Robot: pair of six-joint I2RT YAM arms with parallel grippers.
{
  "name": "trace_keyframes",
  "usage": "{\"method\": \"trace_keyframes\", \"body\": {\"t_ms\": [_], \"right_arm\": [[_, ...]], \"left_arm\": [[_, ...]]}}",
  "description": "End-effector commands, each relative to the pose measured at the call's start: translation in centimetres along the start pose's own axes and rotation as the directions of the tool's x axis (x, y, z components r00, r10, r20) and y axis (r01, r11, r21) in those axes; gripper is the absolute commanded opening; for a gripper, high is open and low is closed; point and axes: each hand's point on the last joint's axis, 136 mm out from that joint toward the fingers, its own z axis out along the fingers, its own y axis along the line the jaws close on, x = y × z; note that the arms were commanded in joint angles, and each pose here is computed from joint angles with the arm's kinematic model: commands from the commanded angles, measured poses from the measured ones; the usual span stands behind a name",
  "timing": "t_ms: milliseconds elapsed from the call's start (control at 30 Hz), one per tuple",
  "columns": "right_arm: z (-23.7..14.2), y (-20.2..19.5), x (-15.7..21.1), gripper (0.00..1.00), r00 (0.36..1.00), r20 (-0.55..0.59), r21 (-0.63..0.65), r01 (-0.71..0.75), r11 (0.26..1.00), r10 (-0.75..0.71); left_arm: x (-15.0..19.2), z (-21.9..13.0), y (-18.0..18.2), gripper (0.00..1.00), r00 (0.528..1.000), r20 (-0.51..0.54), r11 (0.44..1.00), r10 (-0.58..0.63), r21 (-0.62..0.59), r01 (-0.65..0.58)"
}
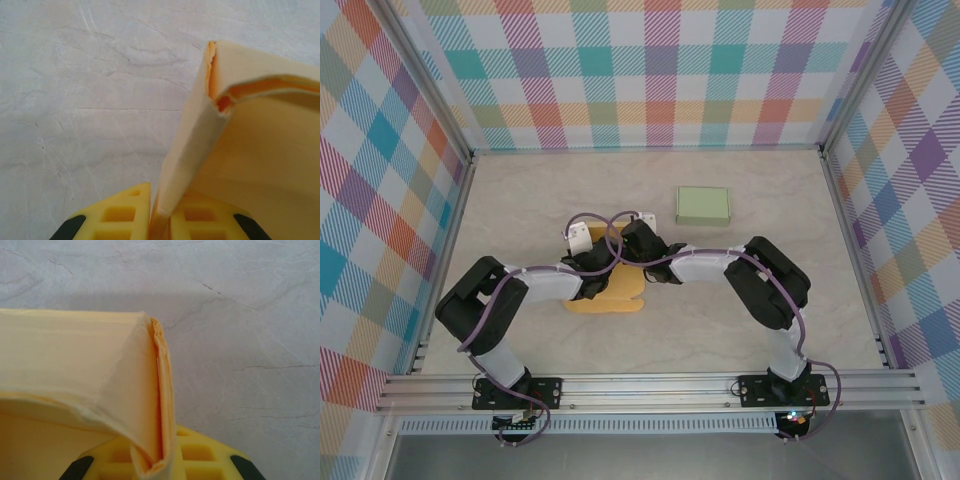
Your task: Fold the paper box
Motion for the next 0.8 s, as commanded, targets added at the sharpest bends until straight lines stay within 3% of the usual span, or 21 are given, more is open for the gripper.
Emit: {"method": "trace_keyframes", "body": {"t_ms": [0, 233, 500, 767], "right_arm": [[0.7, -2.4, 4.8, 0.0, 0.989, -0.144, 0.081, 0.004, 0.997, 0.008], [1.0, -1.9, 5.4, 0.0, 0.986, -0.165, 0.059, -0.013, 0.998, 0.022], [1.3, -1.9, 5.3, 0.0, 0.985, -0.171, 0.078, -0.008, 0.997, 0.021], [0.9, -2.6, 5.1, 0.0, 0.984, -0.178, 0.117, 0.011, 0.993, 0.01]], "left_arm": [[-1.6, 0.3, 3.0, 0.14, 0.998, 0.053, 0.991, -0.045, -0.125, 0.051], [-0.5, 1.0, 4.2, 0.21, 0.98, 0.035, 0.966, -0.195, -0.164, 0.198], [-0.6, 0.6, 3.2, 0.24, 0.985, -0.02, 0.98, -0.169, -0.114, 0.166], [-0.6, -2.1, 0.5, 0.64, 0.98, -0.148, 0.984, -0.134, 0.097, 0.149]]}}
